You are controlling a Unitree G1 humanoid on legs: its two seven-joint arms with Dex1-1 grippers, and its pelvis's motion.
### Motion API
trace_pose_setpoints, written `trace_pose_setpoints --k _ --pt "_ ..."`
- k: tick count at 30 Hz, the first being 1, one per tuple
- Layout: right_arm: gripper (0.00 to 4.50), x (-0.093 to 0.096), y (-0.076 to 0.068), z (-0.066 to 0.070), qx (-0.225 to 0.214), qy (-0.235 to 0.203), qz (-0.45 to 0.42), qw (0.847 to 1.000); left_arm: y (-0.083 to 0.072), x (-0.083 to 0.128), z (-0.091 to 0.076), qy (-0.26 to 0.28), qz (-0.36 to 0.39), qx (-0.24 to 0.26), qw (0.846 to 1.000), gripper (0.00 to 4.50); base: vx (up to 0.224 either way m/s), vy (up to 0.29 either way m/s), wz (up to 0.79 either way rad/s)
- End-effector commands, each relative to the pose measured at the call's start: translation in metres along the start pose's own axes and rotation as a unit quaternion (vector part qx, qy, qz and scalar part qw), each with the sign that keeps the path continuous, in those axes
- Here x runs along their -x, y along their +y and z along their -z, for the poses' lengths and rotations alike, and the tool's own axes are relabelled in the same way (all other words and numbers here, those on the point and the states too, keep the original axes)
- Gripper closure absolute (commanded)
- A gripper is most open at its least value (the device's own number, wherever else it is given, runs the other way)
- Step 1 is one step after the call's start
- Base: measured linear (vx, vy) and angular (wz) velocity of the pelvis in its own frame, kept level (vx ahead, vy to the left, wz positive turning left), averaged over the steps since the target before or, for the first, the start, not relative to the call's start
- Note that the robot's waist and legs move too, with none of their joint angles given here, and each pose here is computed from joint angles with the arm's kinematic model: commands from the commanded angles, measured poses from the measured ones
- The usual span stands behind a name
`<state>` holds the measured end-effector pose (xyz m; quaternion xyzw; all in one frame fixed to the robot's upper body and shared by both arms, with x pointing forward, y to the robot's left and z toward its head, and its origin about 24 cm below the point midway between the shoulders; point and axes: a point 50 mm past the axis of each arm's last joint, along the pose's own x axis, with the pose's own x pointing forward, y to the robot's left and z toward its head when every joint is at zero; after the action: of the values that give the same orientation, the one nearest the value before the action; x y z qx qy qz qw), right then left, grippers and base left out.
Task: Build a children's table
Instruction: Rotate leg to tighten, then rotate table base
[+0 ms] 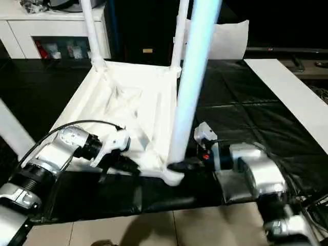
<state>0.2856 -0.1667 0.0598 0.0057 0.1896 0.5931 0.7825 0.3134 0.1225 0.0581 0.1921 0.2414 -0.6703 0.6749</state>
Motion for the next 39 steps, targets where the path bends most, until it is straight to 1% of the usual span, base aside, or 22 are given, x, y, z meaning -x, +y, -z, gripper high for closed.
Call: trace_pose_setpoints --k 1,2,3,4,5,8,10,12,15,16,18,20,21,23,25,27,29,32,35,36,37,39 --pt "2.43 -0.020 0.003 -0.006 -0.006 -0.016 0.020 1.000 0.006 -0.012 -0.031 -0.046 -0.037 -0.014 0.998 4.50 0.000 0.000 0.00" --pt "2.44 -0.021 0.003 -0.006 -0.007 -0.017 0.023 1.000 0.007 -0.013 -0.032 -0.047 -0.039 -0.013 0.998 4.50 0.000 0.000 0.00" --pt "2.46 -0.032 -0.001 -0.008 -0.024 -0.031 0.071 0.997 0.007 -0.021 -0.041 -0.070 -0.065 0.003 0.995 4.50 0.000 0.000 0.00" --pt "2.46 -0.037 -0.004 -0.010 -0.034 -0.039 0.098 0.994 0.007 -0.025 -0.046 -0.081 -0.077 0.010 0.994 4.50 0.000 0.000 0.00" --pt "2.46 -0.037 -0.004 -0.010 -0.034 -0.039 0.098 0.994 0.007 -0.025 -0.046 -0.081 -0.077 0.010 0.994 4.50 0.000 0.000 0.00" --pt "2.48 -0.052 -0.015 -0.015 -0.073 -0.063 0.197 0.976 0.012 -0.037 -0.064 -0.118 -0.133 0.047 0.983 4.50 0.000 0.000 0.00" --pt "2.50 -0.060 -0.019 -0.018 -0.095 -0.071 0.246 0.962 0.016 -0.042 -0.072 -0.127 -0.172 0.059 0.975 4.50 0.000 0.000 0.00" --pt "2.50 -0.071 -0.022 -0.021 -0.114 -0.079 0.288 0.948 0.020 -0.048 -0.077 -0.128 -0.211 0.055 0.967 4.50 0.000 0.000 0.00" --pt "2.50 -0.074 -0.022 -0.025 -0.107 -0.092 0.300 0.943 0.020 -0.050 -0.079 -0.125 -0.218 0.045 0.967 4.50 0.000 0.000 0.00" --pt "2.15 -0.075 -0.022 -0.026 -0.103 -0.097 0.303 0.942 0.019 -0.050 -0.079 -0.124 -0.217 0.043 0.967 4.50 0.000 0.000 0.00" --pt "1.80 -0.072 -0.024 -0.027 -0.093 -0.104 0.313 0.939 0.020 -0.047 -0.078 -0.121 -0.218 0.036 0.968 4.50 0.000 0.000 0.00" --pt "1.72 -0.068 -0.024 -0.027 -0.089 -0.107 0.320 0.937 0.020 -0.045 -0.077 -0.117 -0.219 0.031 0.968 4.50 0.000 0.000 0.00" --pt "1.44 -0.067 -0.024 -0.027 -0.087 -0.108 0.322 0.937 0.020 -0.045 -0.076 -0.116 -0.219 0.030 0.968 4.50 0.000 0.000 0.00" --pt "1.36 -0.062 -0.024 -0.027 -0.078 -0.110 0.326 0.936 0.019 -0.043 -0.075 -0.114 -0.219 0.027 0.969 4.50 0.000 0.000 0.00" --pt "1.25 -0.052 -0.025 -0.023 -0.047 -0.098 0.341 0.934 0.019 -0.041 -0.071 -0.111 -0.216 0.022 0.970 4.50 0.000 0.000 0.00" --pt "0.92 -0.041 -0.027 -0.018 -0.018 -0.081 0.359 0.930 0.019 -0.039 -0.066 -0.109 -0.213 0.010 0.971 4.50 0.000 0.000 0.00" --pt "0.88 -0.031 -0.027 -0.014 -0.035 -0.088 0.363 0.927 0.020 -0.036 -0.061 -0.104 -0.214 -0.004 0.971 4.50 0.000 0.000 0.00" --pt "0.58 -0.013 -0.023 -0.010 -0.042 -0.103 0.364 0.925 0.026 -0.025 -0.048 -0.083 -0.238 -0.012 0.968 4.50 0.000 0.000 0.00" --pt "0.40 -0.004 -0.022 -0.009 -0.028 -0.105 0.371 0.922 0.031 -0.019 -0.046 -0.092 -0.259 -0.003 0.962 4.50 0.000 0.000 0.00" --pt "0.15 0.003 -0.021 -0.009 -0.023 -0.114 0.376 0.919 0.031 -0.016 -0.046 -0.102 -0.262 0.001 0.960 4.50 0.000 0.000 0.00" --pt "0.15 0.007 -0.017 -0.012 -0.014 -0.122 0.365 0.923 0.029 -0.014 -0.048 -0.126 -0.257 0.009 0.958 4.50 0.000 0.000 0.00" --pt "0.05 0.010 -0.013 -0.013 0.004 -0.123 0.360 0.925 0.027 -0.012 -0.050 -0.149 -0.253 0.017 0.956 4.06 0.000 0.000 0.00"
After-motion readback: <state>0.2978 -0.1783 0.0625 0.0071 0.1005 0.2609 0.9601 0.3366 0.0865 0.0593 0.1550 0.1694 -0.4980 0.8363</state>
